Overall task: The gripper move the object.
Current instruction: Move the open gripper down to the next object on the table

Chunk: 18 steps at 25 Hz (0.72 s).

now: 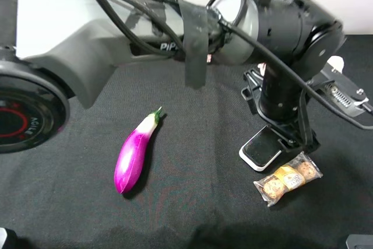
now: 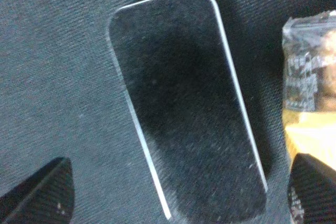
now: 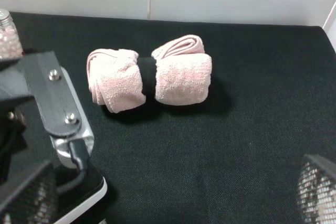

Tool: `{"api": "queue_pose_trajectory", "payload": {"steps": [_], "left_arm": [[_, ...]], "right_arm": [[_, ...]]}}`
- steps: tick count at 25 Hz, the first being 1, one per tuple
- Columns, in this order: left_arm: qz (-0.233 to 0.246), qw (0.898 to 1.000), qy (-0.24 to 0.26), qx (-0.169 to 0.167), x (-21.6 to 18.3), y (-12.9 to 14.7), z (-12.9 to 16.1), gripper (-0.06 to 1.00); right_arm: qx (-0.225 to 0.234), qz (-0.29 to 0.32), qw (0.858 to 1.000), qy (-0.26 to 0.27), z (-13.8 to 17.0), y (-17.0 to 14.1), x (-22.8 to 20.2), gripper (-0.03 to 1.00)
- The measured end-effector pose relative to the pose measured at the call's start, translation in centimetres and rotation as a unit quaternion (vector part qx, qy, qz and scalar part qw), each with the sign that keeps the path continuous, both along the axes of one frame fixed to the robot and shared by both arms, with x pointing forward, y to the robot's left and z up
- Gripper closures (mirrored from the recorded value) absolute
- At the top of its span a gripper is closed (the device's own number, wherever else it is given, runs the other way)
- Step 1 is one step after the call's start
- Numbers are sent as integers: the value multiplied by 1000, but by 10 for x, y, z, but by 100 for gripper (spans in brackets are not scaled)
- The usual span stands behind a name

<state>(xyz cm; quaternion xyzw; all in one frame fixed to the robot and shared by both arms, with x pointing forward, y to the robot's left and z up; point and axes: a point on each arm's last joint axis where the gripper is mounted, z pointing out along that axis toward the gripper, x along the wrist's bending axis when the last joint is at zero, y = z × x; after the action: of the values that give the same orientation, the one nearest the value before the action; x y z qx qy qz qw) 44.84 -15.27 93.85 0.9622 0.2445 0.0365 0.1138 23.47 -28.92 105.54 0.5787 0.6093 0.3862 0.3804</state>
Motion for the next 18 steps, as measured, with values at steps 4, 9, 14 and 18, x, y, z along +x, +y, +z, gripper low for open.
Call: {"api": "queue_pose_trajectory", "payload": {"steps": [4,9,14,18], "left_arm": [[-10,1000,-6,19,1,2,17,7],[-19,999,-5,34,3,13,39,7],[-14,999,-3,42,13,26,55,6],[-12,999,-13,28,19,34,72,6]], "right_arm": [[0,0,1000,0,0,0,0,27],[0,0,1000,0,0,0,0,27],[0,0,1000,0,0,0,0,27],[0,0,1000,0,0,0,0,27]]}}
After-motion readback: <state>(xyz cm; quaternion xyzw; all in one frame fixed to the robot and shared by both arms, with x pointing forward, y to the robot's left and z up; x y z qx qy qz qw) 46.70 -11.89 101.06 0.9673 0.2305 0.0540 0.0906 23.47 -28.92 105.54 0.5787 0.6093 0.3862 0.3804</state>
